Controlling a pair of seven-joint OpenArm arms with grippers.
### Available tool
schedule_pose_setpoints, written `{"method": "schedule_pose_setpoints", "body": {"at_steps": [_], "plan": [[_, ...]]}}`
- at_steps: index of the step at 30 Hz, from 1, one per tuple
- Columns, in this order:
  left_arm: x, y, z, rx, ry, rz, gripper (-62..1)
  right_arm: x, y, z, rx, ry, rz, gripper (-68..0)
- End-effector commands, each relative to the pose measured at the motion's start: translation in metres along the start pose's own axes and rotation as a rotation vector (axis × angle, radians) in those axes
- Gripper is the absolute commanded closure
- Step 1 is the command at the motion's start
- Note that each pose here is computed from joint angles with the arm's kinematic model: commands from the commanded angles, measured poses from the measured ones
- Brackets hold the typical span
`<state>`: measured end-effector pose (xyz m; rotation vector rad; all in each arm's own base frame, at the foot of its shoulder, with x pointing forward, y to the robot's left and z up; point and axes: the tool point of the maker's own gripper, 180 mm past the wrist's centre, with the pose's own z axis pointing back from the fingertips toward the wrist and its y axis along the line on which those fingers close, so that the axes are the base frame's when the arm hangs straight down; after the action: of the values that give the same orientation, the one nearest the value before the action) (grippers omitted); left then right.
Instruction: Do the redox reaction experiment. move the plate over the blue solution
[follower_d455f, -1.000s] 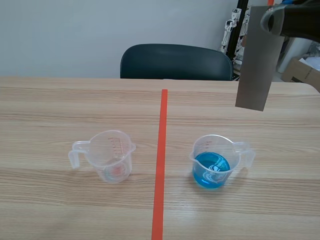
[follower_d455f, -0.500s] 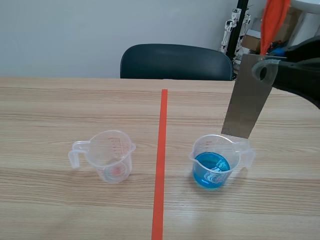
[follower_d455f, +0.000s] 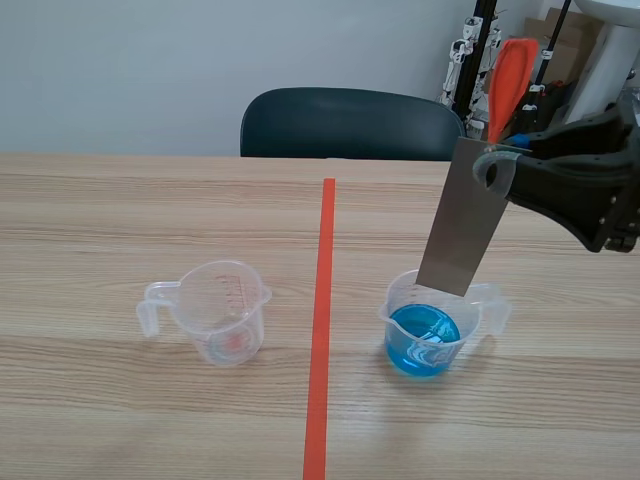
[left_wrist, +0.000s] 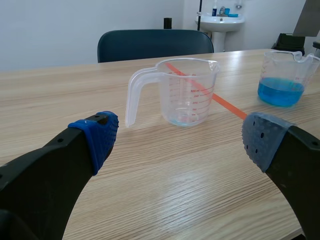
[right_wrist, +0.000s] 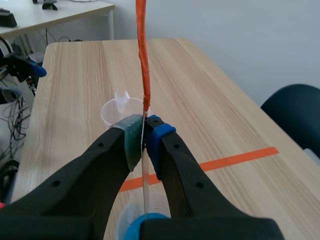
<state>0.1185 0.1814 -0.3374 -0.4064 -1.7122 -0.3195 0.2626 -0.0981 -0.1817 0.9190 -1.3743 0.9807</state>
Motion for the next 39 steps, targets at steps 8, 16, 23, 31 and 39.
{"method": "schedule_pose_setpoints", "body": {"at_steps": [8, 16, 23, 31, 39], "plan": [[0.012, 0.010, 0.006, -0.022, -0.023, -0.023, -52.2, 0.030, -0.035, -0.010, -0.064, 0.020, -0.055, -0.6], [0.018, 0.017, 0.022, -0.078, 0.040, -0.043, -52.0, 0.059, -0.047, -0.025, -0.061, 0.063, -0.044, -0.6], [0.035, 0.026, 0.033, -0.194, 0.091, -0.080, -52.0, 0.061, -0.035, -0.042, -0.008, 0.099, -0.057, -0.6], [0.060, 0.041, 0.037, -0.304, 0.133, -0.112, -52.0, 0.034, -0.030, -0.046, 0.003, 0.119, -0.020, -0.6], [0.088, 0.063, 0.019, -0.368, 0.115, -0.146, -49.9, 0.013, -0.022, -0.036, 0.019, 0.103, 0.045, -0.6]]}}
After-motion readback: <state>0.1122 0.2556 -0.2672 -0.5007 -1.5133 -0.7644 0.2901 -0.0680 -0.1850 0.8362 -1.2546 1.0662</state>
